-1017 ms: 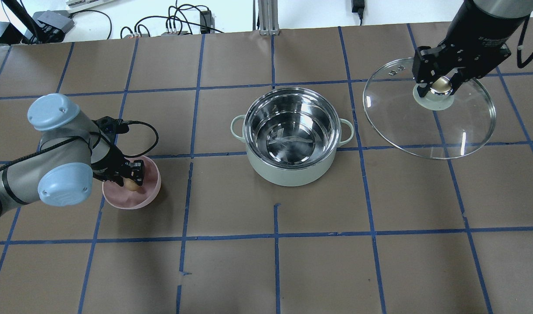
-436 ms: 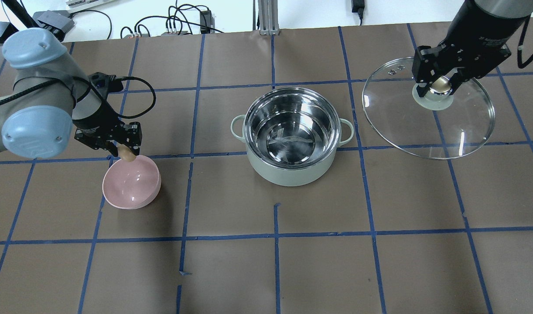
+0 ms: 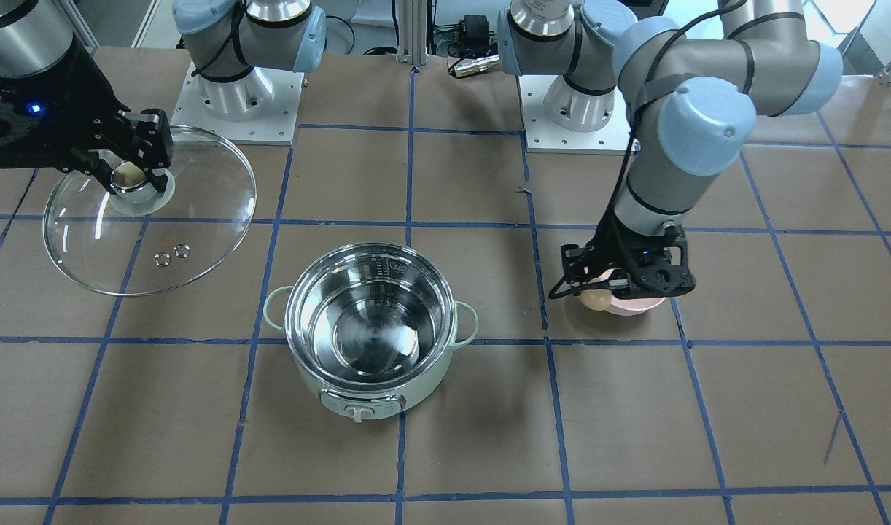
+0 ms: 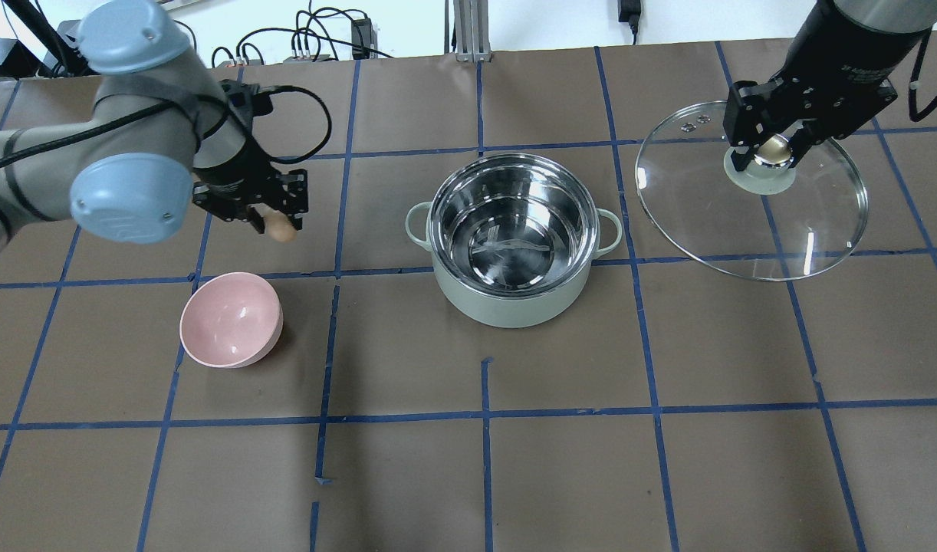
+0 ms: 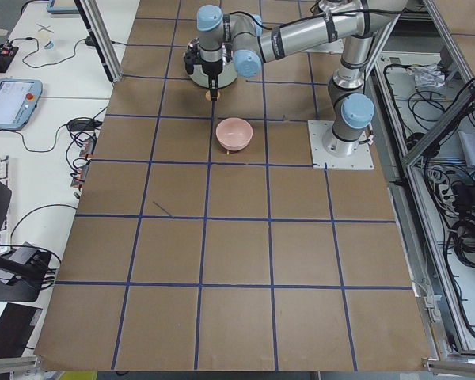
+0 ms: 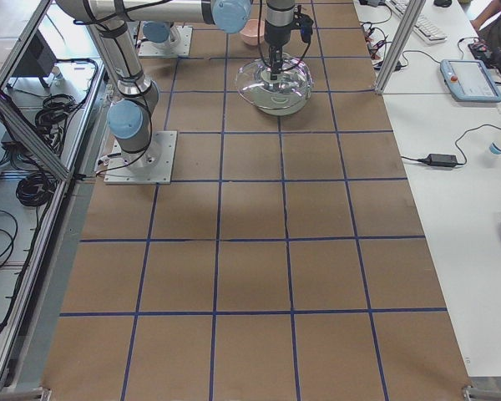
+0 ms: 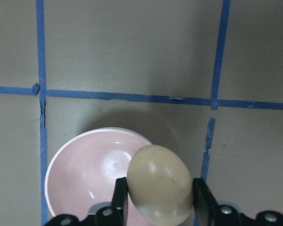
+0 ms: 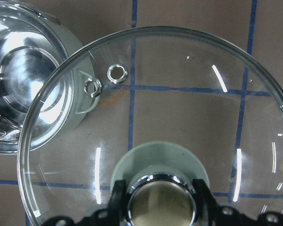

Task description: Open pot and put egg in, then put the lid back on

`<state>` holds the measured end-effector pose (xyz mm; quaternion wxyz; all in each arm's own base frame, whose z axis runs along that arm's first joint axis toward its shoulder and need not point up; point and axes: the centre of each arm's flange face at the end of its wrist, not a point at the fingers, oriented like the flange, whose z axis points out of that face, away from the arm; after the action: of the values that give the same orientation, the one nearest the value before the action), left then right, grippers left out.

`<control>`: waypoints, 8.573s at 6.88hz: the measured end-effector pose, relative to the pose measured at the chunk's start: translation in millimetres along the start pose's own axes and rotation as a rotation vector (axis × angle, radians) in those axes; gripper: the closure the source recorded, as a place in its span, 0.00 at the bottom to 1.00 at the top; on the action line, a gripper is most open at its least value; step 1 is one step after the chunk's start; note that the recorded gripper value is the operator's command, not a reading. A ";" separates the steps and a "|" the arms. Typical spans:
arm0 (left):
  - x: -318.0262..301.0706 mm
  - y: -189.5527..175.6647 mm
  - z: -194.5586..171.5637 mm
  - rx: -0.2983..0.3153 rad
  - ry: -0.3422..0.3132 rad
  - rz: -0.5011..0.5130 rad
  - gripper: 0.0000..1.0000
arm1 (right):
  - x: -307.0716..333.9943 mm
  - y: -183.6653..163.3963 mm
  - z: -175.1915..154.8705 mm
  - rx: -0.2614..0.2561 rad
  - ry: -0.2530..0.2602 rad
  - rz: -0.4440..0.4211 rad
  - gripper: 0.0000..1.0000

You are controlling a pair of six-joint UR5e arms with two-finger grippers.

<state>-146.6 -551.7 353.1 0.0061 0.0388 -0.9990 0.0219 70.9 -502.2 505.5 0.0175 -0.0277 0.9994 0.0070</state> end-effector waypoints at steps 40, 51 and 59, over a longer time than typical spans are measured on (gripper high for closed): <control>13.9 76.1 -148.2 0.011 0.017 0.205 0.00 | -235.9 -54.5 144.5 0.043 -0.019 -0.035 0.66; 13.7 77.1 -145.7 0.006 0.017 0.209 0.00 | -225.1 -64.7 137.2 0.062 -0.020 -0.027 0.26; 13.6 77.6 -145.4 0.005 0.017 0.208 0.00 | -70.2 -7.3 6.2 0.121 -0.002 0.117 0.00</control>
<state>-164.7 -469.1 495.3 0.0119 -0.0652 -0.9975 0.0254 141.5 -505.5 501.7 0.0198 0.0318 0.9979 -0.0525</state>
